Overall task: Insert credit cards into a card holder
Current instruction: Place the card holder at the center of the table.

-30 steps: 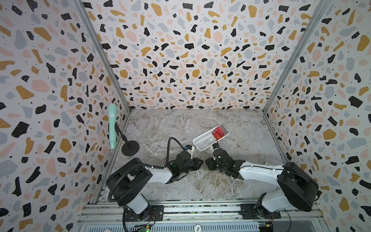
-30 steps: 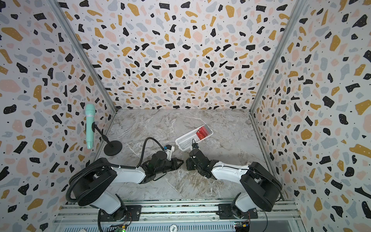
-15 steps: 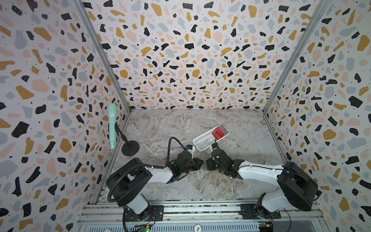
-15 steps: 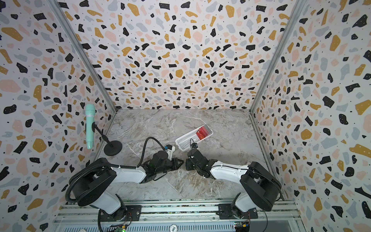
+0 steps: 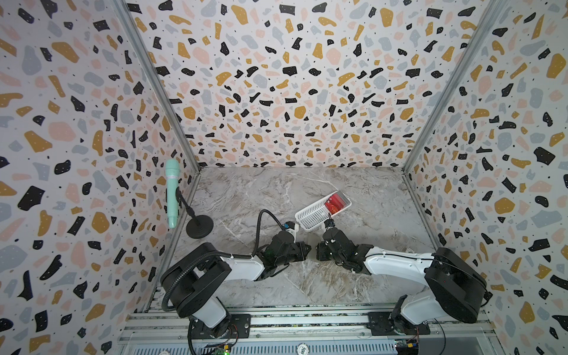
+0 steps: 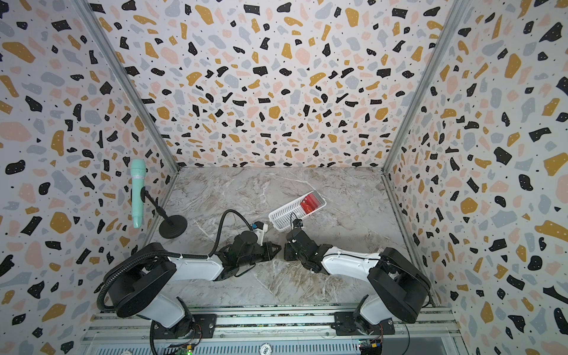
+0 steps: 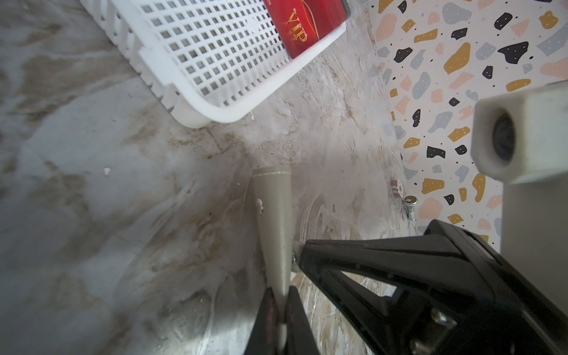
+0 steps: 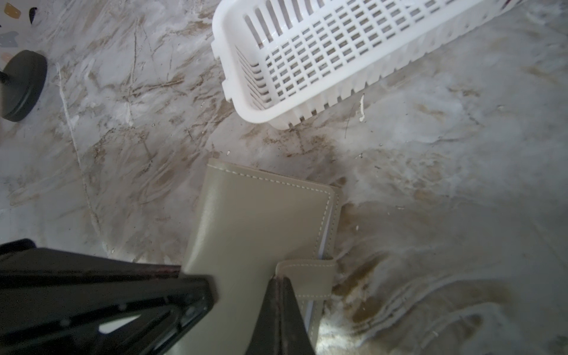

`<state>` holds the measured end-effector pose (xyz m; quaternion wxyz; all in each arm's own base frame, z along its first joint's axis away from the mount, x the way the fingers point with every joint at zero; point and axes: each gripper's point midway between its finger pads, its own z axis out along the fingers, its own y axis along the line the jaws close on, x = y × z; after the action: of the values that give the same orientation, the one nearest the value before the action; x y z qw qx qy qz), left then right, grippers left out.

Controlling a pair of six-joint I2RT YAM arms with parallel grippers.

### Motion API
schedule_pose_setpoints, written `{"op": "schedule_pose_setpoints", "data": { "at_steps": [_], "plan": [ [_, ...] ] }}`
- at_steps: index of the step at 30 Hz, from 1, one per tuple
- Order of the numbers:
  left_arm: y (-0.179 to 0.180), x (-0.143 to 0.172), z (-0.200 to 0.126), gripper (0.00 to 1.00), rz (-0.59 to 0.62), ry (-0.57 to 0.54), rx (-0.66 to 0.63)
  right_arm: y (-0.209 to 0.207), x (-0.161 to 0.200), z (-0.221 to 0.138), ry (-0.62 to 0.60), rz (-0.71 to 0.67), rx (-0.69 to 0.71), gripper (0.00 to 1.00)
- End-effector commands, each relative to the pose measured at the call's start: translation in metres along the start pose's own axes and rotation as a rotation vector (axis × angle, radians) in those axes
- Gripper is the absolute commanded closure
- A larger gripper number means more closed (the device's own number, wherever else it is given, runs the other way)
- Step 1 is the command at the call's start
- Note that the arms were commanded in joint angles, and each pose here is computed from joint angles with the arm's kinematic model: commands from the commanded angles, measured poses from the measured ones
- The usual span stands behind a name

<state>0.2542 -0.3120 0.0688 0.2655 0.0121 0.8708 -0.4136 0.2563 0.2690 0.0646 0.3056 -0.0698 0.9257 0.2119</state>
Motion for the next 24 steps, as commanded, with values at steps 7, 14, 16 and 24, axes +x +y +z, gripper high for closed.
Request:
{"op": "schedule_pose_setpoints", "data": {
  "at_steps": [7,14,16,24],
  "plan": [
    [0.005,-0.008,-0.005,1.0,0.023,-0.043,-0.045,-0.025,-0.003,-0.02,-0.067,0.023,0.071,0.98],
    [0.006,-0.006,-0.005,0.97,0.019,-0.035,-0.043,-0.019,-0.008,-0.025,-0.082,0.011,0.037,0.98],
    [0.009,-0.004,-0.006,0.92,0.013,-0.032,-0.05,-0.017,-0.01,-0.029,-0.098,0.006,0.021,0.98],
    [0.015,0.001,-0.003,0.76,-0.007,-0.014,-0.074,-0.002,-0.025,-0.048,-0.152,-0.052,-0.05,0.98]
  ]
}}
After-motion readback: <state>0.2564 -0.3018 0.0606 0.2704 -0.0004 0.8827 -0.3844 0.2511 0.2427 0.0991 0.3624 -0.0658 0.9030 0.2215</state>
